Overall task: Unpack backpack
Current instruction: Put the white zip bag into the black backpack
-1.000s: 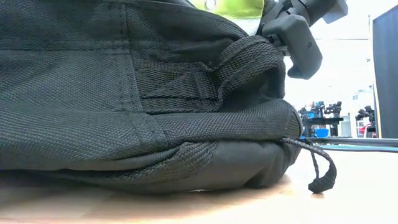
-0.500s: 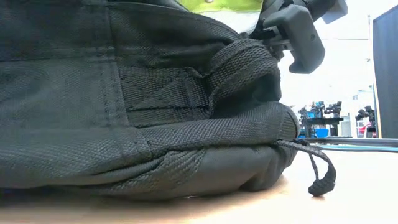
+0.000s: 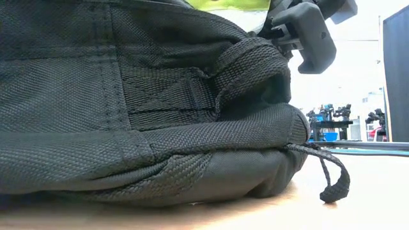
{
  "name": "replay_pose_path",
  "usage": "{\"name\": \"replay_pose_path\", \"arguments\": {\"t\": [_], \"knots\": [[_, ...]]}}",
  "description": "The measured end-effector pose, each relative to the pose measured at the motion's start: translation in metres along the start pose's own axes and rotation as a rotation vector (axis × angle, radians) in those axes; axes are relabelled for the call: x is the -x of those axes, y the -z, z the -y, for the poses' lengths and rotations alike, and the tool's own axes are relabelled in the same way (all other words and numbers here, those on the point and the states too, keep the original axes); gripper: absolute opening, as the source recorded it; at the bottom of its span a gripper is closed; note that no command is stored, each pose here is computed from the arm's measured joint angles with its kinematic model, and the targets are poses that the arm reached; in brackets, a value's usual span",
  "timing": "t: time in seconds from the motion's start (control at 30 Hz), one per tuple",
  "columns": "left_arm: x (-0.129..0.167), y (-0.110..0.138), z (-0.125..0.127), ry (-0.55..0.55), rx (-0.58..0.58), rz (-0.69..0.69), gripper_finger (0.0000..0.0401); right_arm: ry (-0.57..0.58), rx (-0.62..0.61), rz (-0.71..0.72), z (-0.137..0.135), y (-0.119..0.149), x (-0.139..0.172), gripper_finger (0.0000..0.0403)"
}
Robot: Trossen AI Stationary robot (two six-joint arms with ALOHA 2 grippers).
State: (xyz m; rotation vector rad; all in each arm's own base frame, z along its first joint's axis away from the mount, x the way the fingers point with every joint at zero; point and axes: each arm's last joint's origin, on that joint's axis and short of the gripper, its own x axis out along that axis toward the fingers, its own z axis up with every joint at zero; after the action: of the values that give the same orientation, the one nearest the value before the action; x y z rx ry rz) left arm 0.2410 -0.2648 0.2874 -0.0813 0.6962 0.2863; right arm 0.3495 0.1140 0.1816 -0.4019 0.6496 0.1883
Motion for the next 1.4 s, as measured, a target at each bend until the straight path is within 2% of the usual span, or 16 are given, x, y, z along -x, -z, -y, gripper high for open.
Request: {"name": "replay_pose_path", "arguments": {"t": [0.07,0.17,0.43,0.53,0.6,0.67,0.73,0.87,1.13,1.23,1.4], "knots": [[-0.003,0.001,0.003,0.004,-0.002,0.002,0.0219,-0.001,0.0,0.0,0.0,0.0,0.0,0.0015],[-0.012,0.006,0.001,-0.049,-0.014,-0.026,0.0219,-0.001,0.0,0.001,0.0,0.0,0.0,0.0015],[-0.05,0.005,-0.029,-0.33,-0.015,-0.114,0.0213,-0.002,-0.004,0.017,0.001,-0.001,0.0,0.0015],[-0.066,-0.003,-0.038,-0.366,-0.047,-0.131,0.0174,0.003,0.003,0.03,0.0,-0.003,0.0,0.0015],[-0.075,-0.01,-0.043,-0.374,-0.064,-0.136,0.0121,0.02,0.015,0.033,-0.001,-0.004,0.0,0.0015],[-0.082,-0.017,-0.048,-0.375,-0.088,-0.137,0.0053,0.059,0.031,0.03,-0.002,-0.005,0.001,0.0015],[-0.087,-0.024,-0.054,-0.378,-0.095,-0.136,0.0016,0.113,0.051,0.015,-0.002,-0.005,0.002,0.0015],[-0.084,-0.044,-0.057,-0.369,-0.127,-0.125,0.0003,0.282,0.107,-0.043,-0.004,-0.004,0.004,0.0015],[-0.051,-0.085,-0.063,-0.425,-0.149,-0.026,0.0001,0.536,0.143,-0.176,-0.003,-0.002,0.025,0.0015],[-0.043,-0.096,-0.062,-0.42,-0.16,0.012,0.0,0.637,0.156,-0.18,-0.005,-0.007,0.036,0.0015],[-0.041,-0.108,-0.063,-0.422,-0.177,0.051,0.0,0.738,0.197,-0.166,-0.011,-0.025,0.051,0.0015]]}}
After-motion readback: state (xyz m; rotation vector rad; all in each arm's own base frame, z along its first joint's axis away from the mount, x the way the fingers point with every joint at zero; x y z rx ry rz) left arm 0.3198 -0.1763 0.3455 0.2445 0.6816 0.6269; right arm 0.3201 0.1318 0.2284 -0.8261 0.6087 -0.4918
